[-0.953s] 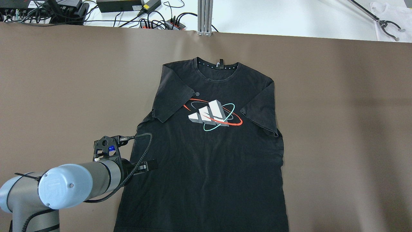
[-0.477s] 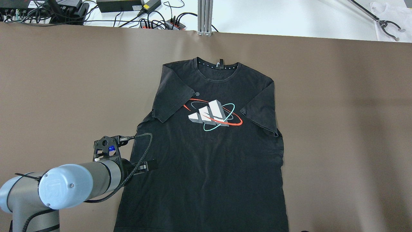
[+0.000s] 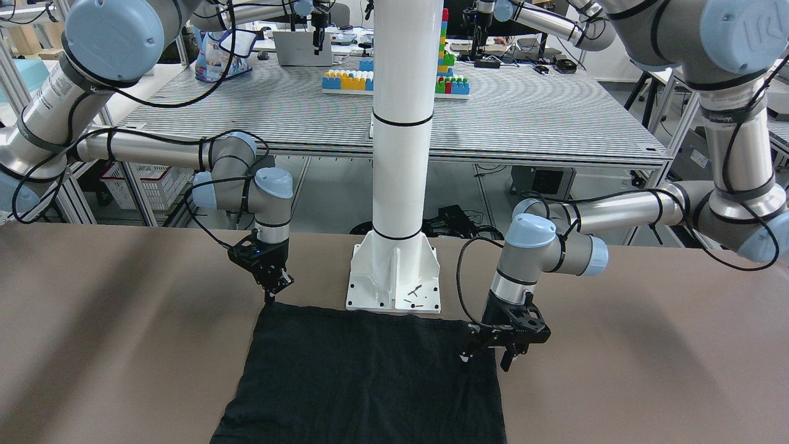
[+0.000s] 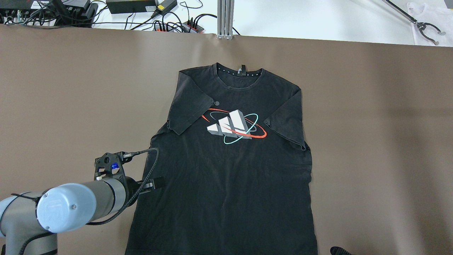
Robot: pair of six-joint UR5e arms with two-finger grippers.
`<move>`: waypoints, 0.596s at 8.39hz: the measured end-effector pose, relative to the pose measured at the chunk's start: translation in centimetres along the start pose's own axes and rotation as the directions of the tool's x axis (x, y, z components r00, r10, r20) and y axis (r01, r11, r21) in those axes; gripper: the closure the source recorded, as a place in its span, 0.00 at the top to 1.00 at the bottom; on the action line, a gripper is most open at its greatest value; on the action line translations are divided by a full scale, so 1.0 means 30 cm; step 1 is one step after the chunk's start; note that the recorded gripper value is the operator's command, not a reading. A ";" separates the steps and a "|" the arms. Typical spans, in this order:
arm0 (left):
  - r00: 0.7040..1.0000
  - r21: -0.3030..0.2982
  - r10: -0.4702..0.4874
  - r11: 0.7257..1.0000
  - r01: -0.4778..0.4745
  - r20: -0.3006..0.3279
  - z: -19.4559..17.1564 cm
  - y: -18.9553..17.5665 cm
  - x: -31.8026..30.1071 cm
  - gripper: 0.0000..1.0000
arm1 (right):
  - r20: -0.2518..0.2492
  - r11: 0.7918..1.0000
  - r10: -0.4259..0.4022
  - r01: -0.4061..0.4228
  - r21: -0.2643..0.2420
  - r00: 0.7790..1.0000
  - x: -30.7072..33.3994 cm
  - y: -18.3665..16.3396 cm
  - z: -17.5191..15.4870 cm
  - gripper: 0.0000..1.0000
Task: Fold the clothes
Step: 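Release the sleeves and move both grippers to the hem nearest the robot, then grasp the hem corners nearest the robot with both grippers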
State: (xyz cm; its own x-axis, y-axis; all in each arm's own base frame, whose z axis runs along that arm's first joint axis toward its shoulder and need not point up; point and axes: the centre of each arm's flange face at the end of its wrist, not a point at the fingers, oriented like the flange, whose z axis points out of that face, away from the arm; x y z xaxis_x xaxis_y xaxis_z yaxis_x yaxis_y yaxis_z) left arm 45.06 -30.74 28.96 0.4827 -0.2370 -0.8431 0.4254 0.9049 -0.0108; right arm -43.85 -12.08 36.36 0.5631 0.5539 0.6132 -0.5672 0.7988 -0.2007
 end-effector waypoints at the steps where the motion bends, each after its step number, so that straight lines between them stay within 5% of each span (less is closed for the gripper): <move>1: 1.000 0.008 -0.012 1.000 0.012 0.025 0.007 0.055 -0.057 0.86 | 0.011 1.000 -0.006 0.007 -0.011 1.000 -0.013 -0.008 -0.039 0.00; 4: 0.997 -0.007 -0.013 1.000 0.014 0.079 -0.033 0.348 -0.163 0.50 | 0.025 1.000 -0.012 0.013 -0.026 1.000 -0.028 -0.014 -0.080 0.00; 5: 0.995 -0.012 -0.010 1.000 0.011 0.099 -0.032 0.435 -0.184 0.47 | 0.025 1.000 -0.012 0.013 -0.027 1.000 -0.029 -0.015 -0.081 0.00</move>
State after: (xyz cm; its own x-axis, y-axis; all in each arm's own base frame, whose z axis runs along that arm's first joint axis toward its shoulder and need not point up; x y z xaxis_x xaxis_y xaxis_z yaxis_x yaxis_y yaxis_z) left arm 47.22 -17.27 32.97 0.5518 -0.2798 -0.7856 0.4218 0.9063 -0.0266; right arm -42.62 -12.35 34.05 0.5545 0.5381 0.6348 -0.5437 0.8118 -0.2131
